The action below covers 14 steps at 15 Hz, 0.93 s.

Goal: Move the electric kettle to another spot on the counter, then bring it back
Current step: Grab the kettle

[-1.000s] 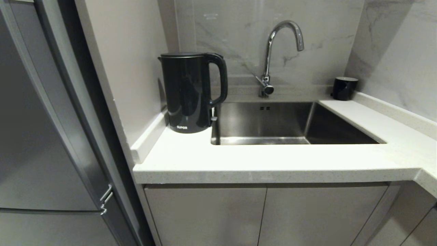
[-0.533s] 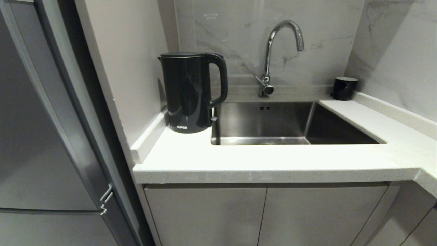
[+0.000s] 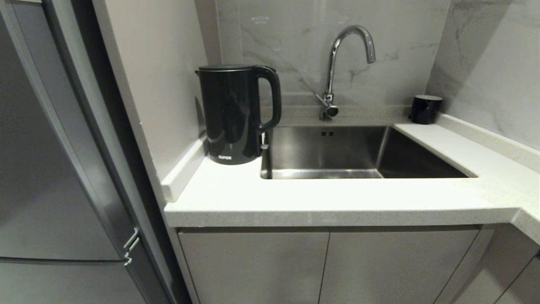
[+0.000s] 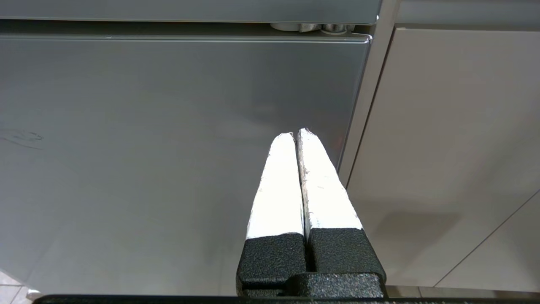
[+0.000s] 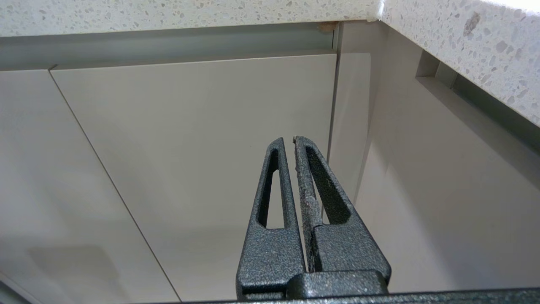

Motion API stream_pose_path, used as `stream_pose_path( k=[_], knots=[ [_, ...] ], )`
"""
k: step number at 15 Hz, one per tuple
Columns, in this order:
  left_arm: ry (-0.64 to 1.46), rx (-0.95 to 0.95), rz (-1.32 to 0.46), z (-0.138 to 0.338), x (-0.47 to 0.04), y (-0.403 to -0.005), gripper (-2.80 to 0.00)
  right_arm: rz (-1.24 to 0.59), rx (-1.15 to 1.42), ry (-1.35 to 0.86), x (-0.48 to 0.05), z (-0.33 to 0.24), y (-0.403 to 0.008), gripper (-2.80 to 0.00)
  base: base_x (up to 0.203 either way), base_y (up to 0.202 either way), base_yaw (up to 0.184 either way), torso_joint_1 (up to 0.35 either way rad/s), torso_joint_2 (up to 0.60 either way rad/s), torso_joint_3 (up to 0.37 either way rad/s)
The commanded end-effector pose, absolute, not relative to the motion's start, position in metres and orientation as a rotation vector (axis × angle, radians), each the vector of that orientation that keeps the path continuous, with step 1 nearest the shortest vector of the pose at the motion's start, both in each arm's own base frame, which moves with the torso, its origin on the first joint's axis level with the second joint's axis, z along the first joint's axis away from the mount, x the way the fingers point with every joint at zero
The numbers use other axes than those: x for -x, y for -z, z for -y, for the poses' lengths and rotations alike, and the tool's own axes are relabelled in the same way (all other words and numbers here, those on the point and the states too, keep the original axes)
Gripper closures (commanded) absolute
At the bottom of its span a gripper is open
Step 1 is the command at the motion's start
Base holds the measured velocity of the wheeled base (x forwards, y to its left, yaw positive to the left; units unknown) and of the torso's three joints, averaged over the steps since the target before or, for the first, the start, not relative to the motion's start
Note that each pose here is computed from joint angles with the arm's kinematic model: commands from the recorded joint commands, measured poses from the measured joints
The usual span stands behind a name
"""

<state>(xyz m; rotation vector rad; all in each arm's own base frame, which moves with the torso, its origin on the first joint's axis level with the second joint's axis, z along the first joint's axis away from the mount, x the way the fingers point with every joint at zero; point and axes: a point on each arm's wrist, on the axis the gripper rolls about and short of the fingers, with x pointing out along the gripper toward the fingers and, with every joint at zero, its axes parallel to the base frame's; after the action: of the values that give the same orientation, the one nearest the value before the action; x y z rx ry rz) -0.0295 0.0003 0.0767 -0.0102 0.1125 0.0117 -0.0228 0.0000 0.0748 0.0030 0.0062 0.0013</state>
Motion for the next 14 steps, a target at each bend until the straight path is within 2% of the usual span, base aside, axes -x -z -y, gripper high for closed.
stream_pose_path(
  k=[1,14],
  knots=[
    [-0.013,0.012,-0.115,-0.0003,0.0294,-0.0765,0.0,-0.008,-0.003,-0.002,0.0227,0.0,-0.0749,0.0,0.0,0.0,0.0,0.0,0.0,0.0],
    [-0.014,0.011,-0.113,-0.0003,0.0295,-0.0765,0.0,-0.008,-0.003,-0.002,0.0227,0.0,-0.0749,0.0,0.0,0.0,0.0,0.0,0.0,0.0]
  ],
)
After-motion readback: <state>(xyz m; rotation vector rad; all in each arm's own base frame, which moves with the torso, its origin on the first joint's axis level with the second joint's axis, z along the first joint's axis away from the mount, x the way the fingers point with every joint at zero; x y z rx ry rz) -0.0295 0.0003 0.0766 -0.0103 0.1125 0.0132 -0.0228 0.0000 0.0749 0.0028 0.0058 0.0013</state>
